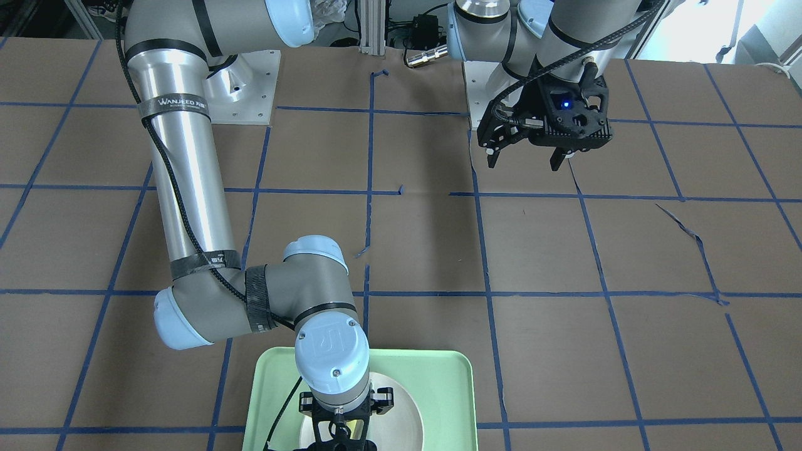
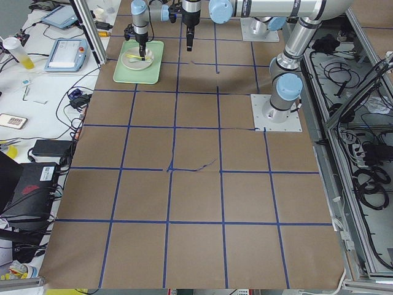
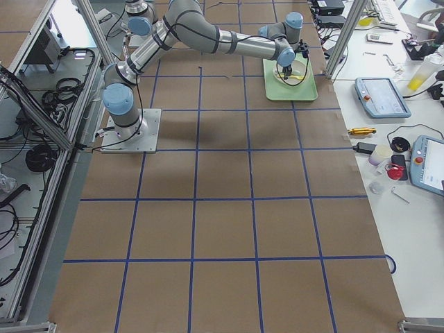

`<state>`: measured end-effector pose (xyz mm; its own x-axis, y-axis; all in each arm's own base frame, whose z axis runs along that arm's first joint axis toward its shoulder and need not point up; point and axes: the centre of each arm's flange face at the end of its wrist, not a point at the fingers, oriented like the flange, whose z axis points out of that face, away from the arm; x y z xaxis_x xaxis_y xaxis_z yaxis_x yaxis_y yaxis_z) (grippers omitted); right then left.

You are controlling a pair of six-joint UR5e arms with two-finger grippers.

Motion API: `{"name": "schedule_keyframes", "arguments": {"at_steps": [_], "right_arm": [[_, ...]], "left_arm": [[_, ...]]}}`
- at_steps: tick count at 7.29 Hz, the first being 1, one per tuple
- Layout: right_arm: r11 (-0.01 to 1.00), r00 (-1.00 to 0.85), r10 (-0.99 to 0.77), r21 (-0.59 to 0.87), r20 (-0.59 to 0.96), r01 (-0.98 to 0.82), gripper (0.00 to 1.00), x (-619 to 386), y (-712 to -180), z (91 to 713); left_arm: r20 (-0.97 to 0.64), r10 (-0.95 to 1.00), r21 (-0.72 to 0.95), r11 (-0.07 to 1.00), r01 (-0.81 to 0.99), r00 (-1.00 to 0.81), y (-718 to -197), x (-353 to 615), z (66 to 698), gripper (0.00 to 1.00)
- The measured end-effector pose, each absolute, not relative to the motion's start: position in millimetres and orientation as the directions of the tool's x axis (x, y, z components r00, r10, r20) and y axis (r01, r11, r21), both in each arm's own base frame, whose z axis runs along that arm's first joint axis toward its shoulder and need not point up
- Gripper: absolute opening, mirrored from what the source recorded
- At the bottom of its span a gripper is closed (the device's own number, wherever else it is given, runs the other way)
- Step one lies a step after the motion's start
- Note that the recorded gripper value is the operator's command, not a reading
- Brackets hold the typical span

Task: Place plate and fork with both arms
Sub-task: 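Lower the right gripper and close it on the yellow fork's handle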

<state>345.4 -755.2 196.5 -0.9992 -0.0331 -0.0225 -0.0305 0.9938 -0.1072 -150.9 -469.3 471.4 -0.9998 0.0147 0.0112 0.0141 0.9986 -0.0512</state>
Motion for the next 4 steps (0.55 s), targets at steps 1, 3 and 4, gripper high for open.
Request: {"name": "schedule_keyframes", "arguments": {"at_steps": [1,3,4], "right_arm": [[0.993,-0.999,-0.034,-0.11,-0.022,-0.031,0.54,344.8,-755.3,197.7],[0.993,-0.999,-0.036,-0.11,-0.021,-0.033,0.53,343.9,-754.2,195.1],[0.993,-0.999,-0.036,-0.114,-0.022,-0.033,0.52,343.5,-753.1,192.4]], "left_arm": [[0.011,0.015,-0.051,0.999,0.014,-1.0,-469.3,-150.8,471.3,1.0],[0.012,0.015,-0.049,0.999,0.014,-1.0,-469.7,-151.0,470.5,1.0],[0.013,0.015,-0.049,0.999,0.014,-1.0,-470.0,-151.0,470.2,1.0]]}}
